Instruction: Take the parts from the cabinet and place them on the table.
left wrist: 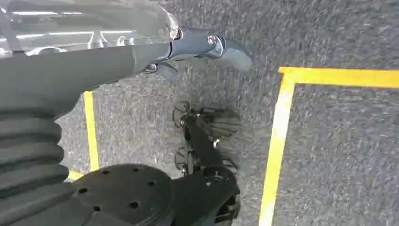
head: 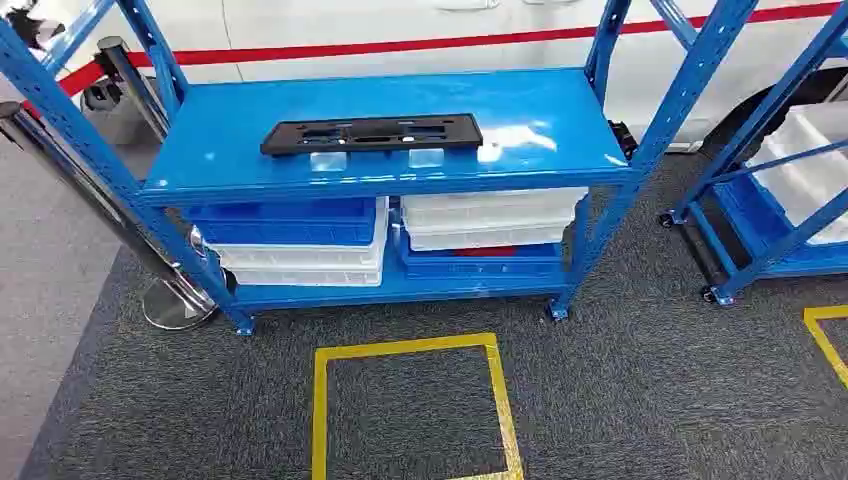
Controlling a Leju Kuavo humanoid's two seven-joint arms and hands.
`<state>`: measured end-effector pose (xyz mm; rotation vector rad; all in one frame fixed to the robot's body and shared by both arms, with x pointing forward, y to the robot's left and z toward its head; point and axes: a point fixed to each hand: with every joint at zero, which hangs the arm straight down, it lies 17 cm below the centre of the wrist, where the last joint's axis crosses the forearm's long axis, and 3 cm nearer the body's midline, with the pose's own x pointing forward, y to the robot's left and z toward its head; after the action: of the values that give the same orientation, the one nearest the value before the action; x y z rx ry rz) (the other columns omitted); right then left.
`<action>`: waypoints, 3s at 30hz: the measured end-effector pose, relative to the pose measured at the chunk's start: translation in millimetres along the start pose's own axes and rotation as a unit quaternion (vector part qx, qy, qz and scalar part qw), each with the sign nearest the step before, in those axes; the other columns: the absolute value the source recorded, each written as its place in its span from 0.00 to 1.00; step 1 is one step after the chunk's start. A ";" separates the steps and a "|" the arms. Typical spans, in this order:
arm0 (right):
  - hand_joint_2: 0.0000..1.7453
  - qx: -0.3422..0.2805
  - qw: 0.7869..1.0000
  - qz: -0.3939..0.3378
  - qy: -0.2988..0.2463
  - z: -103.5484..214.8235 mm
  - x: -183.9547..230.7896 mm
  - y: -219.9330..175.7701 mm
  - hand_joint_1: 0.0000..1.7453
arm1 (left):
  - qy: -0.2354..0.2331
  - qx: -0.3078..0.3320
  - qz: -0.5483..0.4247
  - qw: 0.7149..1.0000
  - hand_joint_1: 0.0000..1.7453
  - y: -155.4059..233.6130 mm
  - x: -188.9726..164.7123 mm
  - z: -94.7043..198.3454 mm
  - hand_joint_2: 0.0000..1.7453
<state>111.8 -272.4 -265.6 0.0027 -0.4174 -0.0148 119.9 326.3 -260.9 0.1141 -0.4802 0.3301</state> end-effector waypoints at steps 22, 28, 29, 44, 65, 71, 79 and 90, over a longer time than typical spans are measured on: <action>0.00 0.004 0.911 -0.005 -0.413 66.0 274.0 -16.2 0.00 | -0.025 0.017 0.006 1.000 0.00 13.6 22.2 -6.3 0.00; 0.00 0.016 0.847 0.015 -0.531 129.6 350.2 -10.7 0.00 | -0.022 0.025 0.015 0.999 0.00 21.1 20.9 -6.5 0.00; 0.00 0.019 0.835 0.020 -0.550 141.6 362.8 -7.8 0.00 | -0.022 0.027 0.018 0.999 0.00 21.6 21.3 -6.7 0.00; 0.00 0.044 0.627 0.118 -0.769 331.1 461.7 45.9 0.00 | -0.027 0.047 0.071 0.996 0.00 30.4 25.7 -7.5 0.00; 0.00 0.130 0.372 0.187 -0.900 508.5 413.1 139.5 0.00 | -0.025 0.067 0.147 0.986 0.00 28.1 19.8 -5.4 0.00; 0.00 0.171 0.358 0.201 -0.896 513.5 393.1 148.0 0.00 | -0.027 0.065 0.153 0.986 0.00 22.6 19.7 -4.9 0.00; 0.00 0.204 0.353 0.231 -0.883 509.2 381.9 160.8 0.00 | -0.025 0.063 0.162 0.984 0.00 13.7 19.0 -4.5 0.00; 0.00 0.216 0.337 0.243 -0.884 513.9 385.1 172.6 0.00 | -0.021 0.068 0.171 0.983 0.00 14.4 12.2 -2.6 0.00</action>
<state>257.8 -105.3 361.2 0.4446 -2.6926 0.8029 126.3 343.8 -257.0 0.1722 -0.5185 0.6996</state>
